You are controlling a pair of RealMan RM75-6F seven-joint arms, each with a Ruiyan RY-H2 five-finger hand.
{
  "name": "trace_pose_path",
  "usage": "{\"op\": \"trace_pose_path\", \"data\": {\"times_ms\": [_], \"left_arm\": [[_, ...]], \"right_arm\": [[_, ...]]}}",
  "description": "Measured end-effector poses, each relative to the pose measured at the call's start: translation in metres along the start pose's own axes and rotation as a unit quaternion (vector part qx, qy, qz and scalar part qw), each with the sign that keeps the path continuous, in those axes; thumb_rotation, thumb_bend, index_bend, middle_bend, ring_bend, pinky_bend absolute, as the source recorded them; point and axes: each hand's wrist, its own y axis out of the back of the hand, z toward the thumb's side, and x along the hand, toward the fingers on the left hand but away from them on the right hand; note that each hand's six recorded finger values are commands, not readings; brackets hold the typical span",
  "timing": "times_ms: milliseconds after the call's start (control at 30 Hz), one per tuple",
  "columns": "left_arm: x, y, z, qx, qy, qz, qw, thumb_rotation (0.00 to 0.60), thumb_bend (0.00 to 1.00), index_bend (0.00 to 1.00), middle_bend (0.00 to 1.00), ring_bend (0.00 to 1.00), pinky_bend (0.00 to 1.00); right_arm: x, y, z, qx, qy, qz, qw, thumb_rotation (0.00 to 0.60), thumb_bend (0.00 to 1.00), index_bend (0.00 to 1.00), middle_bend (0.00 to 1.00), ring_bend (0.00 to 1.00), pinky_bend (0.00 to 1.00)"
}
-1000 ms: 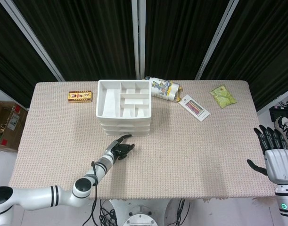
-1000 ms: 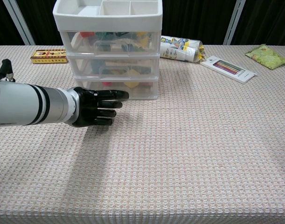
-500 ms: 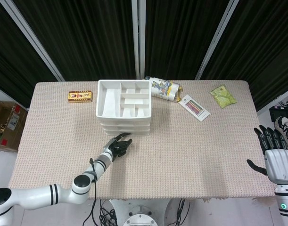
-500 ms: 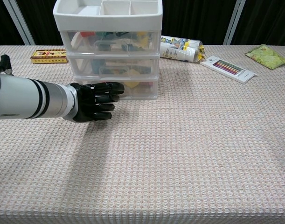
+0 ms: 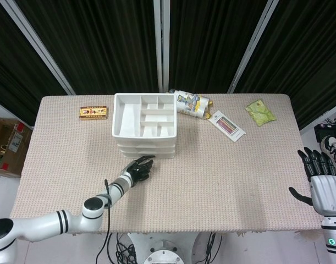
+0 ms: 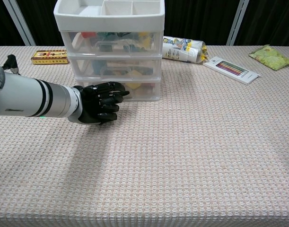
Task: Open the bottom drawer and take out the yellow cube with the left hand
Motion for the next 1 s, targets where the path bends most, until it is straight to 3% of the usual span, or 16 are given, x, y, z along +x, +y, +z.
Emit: {"op": "trace_pose_path", "data": {"times_ms": [200, 667, 733, 800, 867, 1000], "left_arm": [[0.002, -0.002, 0.000, -0.009, 0.008, -0.006, 0.9999, 0.600, 0.48, 0.43, 0.81, 0.91, 1.00], [-0.008, 0.001, -0.013, -0.013, 0.034, -0.018, 0.9992, 0.600, 0.50, 0.43, 0.81, 0.91, 1.00], [-0.011, 0.001, -0.016, -0.010, 0.038, -0.022, 0.9990, 0.600, 0.50, 0.36, 0.80, 0.90, 1.00], [-0.014, 0.000, -0.018, -0.004, 0.040, -0.025, 0.9989, 0.600, 0.50, 0.20, 0.78, 0.89, 1.00], [-0.018, 0.000, -0.019, 0.009, 0.039, -0.027, 0.9988, 0.600, 0.50, 0.12, 0.76, 0.87, 1.00], [-0.025, 0.001, -0.019, 0.041, 0.029, -0.022, 0.9985, 0.600, 0.50, 0.08, 0.73, 0.85, 1.00]], "right_arm": [[0.001, 0.001, -0.002, -0.001, -0.004, 0.000, 1.0000, 0.600, 0.06, 0.00, 0.04, 0.00, 0.00], [-0.001, -0.003, 0.000, -0.002, 0.000, 0.004, 1.0000, 0.600, 0.06, 0.00, 0.04, 0.00, 0.00], [-0.001, -0.003, 0.000, -0.002, 0.001, 0.005, 1.0000, 0.600, 0.06, 0.00, 0.04, 0.00, 0.00], [-0.001, -0.003, 0.001, -0.002, 0.003, 0.005, 1.0000, 0.600, 0.06, 0.00, 0.04, 0.00, 0.00], [-0.001, -0.003, 0.001, -0.003, 0.004, 0.005, 1.0000, 0.600, 0.06, 0.00, 0.04, 0.00, 0.00], [0.000, -0.003, 0.000, -0.004, 0.003, 0.004, 1.0000, 0.600, 0.06, 0.00, 0.04, 0.00, 0.00]]}}
